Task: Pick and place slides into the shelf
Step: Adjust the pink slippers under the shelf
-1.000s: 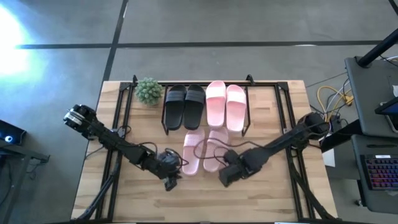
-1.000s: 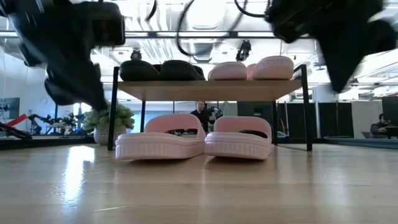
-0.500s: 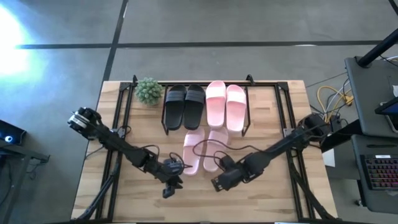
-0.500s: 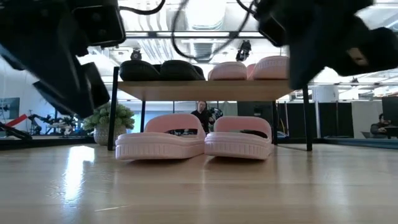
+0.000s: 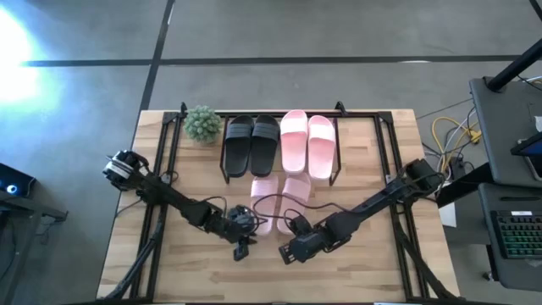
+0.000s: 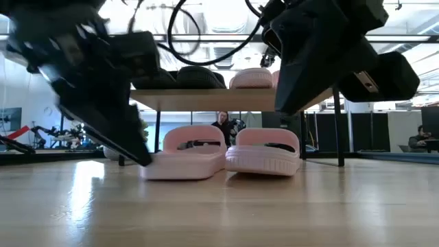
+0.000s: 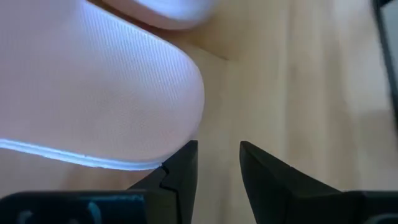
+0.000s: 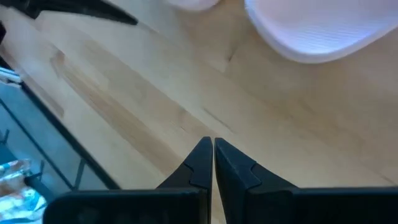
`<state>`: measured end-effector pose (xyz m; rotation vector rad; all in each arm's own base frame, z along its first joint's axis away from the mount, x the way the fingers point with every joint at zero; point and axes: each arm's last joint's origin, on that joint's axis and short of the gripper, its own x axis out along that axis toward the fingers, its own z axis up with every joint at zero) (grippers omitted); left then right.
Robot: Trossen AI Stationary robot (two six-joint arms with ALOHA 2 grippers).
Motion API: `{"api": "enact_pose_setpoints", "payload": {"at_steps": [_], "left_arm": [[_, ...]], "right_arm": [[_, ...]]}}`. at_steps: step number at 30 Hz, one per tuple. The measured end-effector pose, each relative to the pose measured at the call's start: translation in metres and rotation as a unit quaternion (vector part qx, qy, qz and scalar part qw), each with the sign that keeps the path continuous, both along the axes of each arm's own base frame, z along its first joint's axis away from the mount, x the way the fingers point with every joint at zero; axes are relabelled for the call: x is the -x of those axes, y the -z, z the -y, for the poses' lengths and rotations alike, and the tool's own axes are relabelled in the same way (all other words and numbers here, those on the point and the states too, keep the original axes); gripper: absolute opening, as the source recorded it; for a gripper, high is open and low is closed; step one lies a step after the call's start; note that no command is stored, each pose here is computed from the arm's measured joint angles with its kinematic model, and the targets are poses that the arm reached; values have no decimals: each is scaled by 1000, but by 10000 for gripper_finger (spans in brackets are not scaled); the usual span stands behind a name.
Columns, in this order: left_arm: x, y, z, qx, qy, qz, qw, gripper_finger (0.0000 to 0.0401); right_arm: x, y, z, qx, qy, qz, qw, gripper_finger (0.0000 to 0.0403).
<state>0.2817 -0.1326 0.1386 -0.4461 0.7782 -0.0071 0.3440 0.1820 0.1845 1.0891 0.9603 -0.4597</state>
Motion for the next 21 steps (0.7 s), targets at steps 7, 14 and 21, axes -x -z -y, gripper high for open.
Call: {"api": "enact_pose_setpoints", "payload": {"at_steps": [7,14,21], "left_arm": [[-23,11,-20,-39,-33,16,999,107],[-17,7,-37,-112,-158,0,981,107],[2,-16,-28,-54,-128,-31,990,107]], "right_arm": [[-1,0,3,35,26,17,999,11],[-1,0,5,43,62,24,997,11],[0,0,0,7,57,15,998,11]]}}
